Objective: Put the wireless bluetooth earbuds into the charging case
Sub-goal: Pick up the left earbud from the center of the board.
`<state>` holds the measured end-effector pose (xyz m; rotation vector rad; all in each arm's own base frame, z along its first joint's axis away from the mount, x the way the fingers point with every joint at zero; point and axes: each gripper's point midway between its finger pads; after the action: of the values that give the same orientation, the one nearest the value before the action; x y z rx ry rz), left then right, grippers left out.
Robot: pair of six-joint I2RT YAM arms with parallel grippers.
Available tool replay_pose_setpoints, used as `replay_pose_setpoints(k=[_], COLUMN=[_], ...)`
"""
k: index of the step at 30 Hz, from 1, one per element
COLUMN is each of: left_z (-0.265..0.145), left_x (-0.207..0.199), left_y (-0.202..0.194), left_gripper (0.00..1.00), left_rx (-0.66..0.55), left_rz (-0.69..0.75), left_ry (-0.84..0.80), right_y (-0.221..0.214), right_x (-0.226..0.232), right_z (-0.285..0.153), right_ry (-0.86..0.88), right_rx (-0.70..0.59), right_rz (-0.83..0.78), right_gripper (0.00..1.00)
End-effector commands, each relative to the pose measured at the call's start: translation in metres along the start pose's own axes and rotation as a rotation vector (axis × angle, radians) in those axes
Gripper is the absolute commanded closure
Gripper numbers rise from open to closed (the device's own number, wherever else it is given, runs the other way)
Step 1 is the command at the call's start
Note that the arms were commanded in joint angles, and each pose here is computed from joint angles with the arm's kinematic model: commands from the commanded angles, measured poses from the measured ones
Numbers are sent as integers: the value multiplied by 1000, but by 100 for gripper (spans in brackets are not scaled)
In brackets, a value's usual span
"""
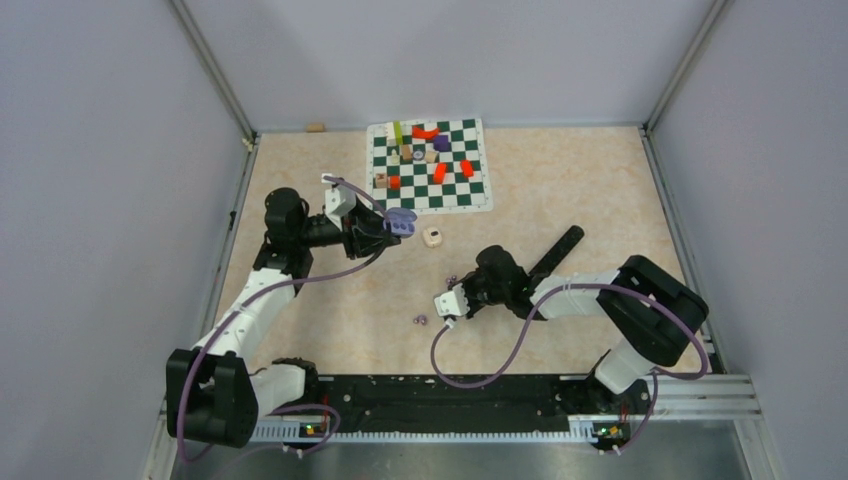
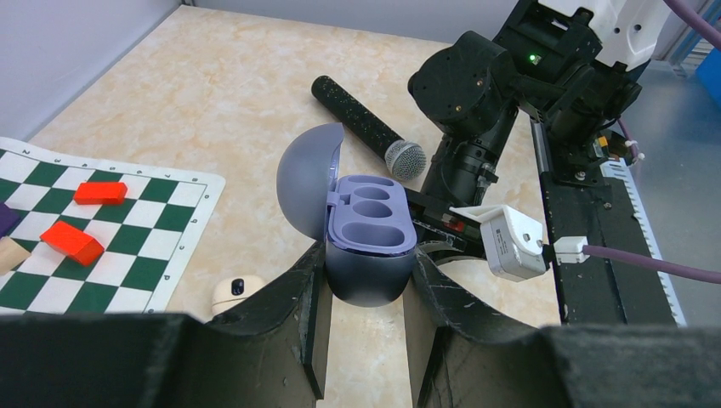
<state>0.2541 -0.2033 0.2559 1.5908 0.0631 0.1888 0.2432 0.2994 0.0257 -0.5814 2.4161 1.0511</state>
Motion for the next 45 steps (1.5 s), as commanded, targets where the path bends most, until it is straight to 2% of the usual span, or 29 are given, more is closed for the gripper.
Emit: replay_pose_setpoints(k=[1,10,17,25,29,36,41,45], left_z=[-1,-1,-1,-1,-1,0,1,5], left_x=[-4,-4,-4,-5,-6,-7,-10,-16], left_y=[11,12,13,12,10,6,2,-3], left_gripper=[100,100,100,100,100,100,100,100], left_rx=[-21,-24,-26,-28,-28,-25,-18,-9], left_rz=[54,59,69,42,39,35,71,112], left_ry=[-14,-12,-12,-13,-15,-27,-51,-81], right_y=[-10,-13,-18,-14,-4,41,87,117], right_x=[15,15,8,-13,-25,-52,-87,-109], right_z=[6,9,12,13,6,-26,-78,-127], right_ry=[64,88,38,-76,-121,-146,-141,-72], right_rx=[46,70,88,83,57,-54,-210,-348], right_rz=[20,43,39,28,32,109,251,392], right_gripper=[75,79,81,95,97,97,95,94])
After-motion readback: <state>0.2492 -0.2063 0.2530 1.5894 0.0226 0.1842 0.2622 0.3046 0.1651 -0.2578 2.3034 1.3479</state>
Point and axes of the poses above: each gripper's point midway between its finger pads, its own z axis out along the fingers, its own x axis along the line the jaws close on, y = z × x, and after that the axes turned 7 degrees about z, right-handed
